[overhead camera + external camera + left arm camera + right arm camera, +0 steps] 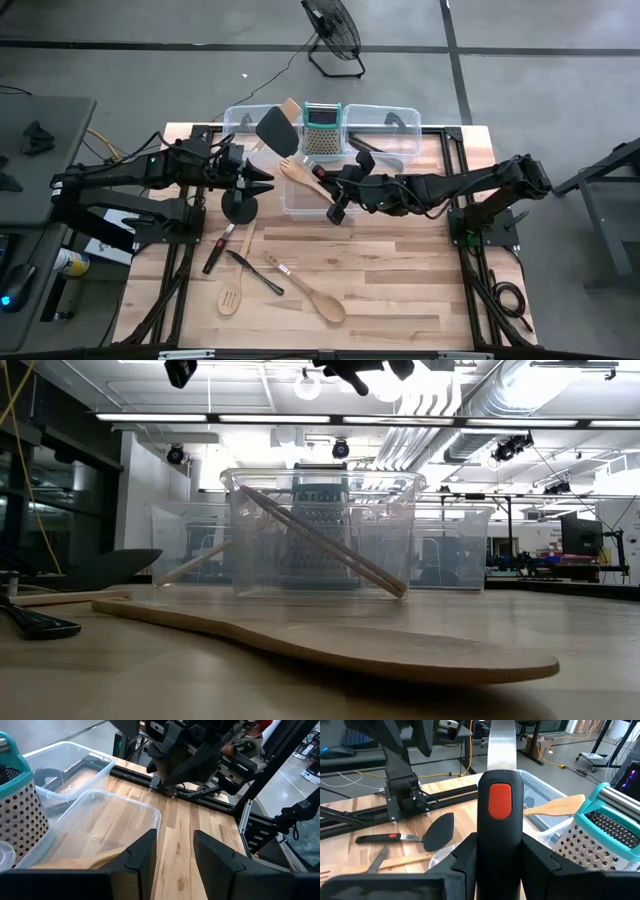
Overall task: Pick & Place Kitchen Items
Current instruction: Put the black spatula into the left transparent bin
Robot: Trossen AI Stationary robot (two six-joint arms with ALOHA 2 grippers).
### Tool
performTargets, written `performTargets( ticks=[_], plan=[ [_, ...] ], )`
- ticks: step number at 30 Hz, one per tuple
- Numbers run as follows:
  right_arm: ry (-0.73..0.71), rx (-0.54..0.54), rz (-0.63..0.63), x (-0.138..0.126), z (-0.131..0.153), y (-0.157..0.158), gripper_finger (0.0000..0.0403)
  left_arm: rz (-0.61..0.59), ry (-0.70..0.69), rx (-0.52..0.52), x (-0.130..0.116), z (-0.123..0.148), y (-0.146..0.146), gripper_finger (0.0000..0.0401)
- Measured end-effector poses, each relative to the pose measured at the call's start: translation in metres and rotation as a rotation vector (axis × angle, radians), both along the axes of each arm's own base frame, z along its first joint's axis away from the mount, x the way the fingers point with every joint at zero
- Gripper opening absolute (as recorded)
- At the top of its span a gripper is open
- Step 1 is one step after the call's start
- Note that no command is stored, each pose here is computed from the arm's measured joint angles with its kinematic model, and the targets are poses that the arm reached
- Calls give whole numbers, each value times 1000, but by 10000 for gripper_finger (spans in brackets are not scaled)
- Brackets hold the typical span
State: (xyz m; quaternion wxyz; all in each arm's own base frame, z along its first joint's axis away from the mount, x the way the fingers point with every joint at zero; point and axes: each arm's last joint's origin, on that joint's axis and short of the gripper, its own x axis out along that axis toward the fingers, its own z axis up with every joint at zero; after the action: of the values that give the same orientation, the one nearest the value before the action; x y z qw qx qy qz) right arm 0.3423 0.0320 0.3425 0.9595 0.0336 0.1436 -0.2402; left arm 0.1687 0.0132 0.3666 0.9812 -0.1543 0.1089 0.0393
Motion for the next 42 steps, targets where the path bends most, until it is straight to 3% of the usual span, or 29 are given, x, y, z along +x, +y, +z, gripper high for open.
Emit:
performTargets(
  ticks=[24, 30, 35, 42],
  plan=[
    [-34, 19, 42, 2, 3, 2, 102, 56, -21, -35, 2, 2, 1, 132],
    [-93, 34, 68, 3, 8, 2, 102, 40, -16, -50, 9, -1, 2, 198],
    [-146, 44, 120, 5, 13, 4, 102, 36, -127, -26, 24, 6, 3, 268],
    [-183, 33, 181, 7, 18, 6, 102, 30, -247, 27, 39, 14, 4, 283]
  ],
)
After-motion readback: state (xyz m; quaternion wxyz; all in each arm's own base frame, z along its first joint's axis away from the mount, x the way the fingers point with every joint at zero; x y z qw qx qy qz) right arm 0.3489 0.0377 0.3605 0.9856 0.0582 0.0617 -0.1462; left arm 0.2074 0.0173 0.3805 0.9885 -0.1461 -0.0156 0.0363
